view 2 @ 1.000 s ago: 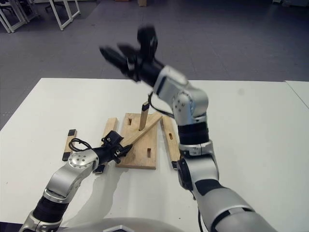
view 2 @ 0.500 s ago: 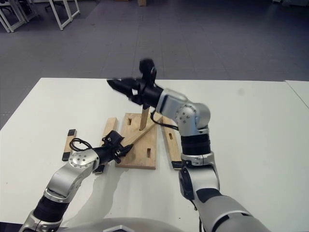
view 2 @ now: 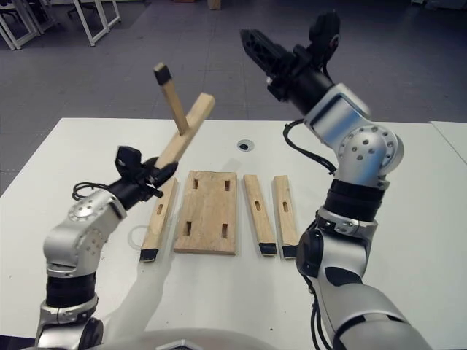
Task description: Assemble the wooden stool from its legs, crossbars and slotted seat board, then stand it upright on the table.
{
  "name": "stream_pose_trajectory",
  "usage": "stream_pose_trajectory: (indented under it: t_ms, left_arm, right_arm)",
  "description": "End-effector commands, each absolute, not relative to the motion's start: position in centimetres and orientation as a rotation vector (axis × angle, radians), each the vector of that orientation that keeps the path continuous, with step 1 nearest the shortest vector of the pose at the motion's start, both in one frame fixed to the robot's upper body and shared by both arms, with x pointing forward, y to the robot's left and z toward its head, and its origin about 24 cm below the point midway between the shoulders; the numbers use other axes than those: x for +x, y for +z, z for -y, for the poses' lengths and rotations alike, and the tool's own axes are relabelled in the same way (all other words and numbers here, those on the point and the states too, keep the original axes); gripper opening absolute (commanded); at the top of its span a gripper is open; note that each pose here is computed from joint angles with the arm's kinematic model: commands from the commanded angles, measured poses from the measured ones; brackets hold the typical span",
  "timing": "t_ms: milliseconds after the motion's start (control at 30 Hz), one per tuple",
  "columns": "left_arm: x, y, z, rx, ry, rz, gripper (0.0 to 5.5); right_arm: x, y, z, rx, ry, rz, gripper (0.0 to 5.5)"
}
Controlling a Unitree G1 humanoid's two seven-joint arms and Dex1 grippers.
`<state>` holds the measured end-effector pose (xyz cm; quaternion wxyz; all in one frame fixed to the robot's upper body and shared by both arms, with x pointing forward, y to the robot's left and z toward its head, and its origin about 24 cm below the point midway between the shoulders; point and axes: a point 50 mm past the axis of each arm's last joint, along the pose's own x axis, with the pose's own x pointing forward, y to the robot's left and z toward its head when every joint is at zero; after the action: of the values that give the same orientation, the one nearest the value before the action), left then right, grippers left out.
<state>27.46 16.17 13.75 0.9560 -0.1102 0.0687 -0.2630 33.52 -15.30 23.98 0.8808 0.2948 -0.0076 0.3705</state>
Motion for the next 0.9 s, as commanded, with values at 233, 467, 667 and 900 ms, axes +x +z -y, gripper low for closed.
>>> stream_pose_trajectory:
  t_ms: [233,467,667,900]
  left_arm:
    - [26.8,18.6,-15.9,-0.651,-0.872,-0.137,2.04]
    - [25.3,19.5,-14.2,-0.801,-1.071,-0.223,2.04]
    - [24.9,19.7,-14.2,-0.815,-1.078,-0.263,2.04]
    - [24.1,19.6,-13.5,-0.829,-1.105,-0.301,2.04]
  right_arm:
    - [31.9,17.9,13.9,0.864,1.001,-0.328,4.95]
    - [30.6,17.9,13.0,0.982,1.26,-0.431,5.5]
    - [30.3,19.2,13.4,1.013,1.363,-0.386,5.5]
    - [30.8,20.6,12.9,1.009,1.38,-0.323,5.5]
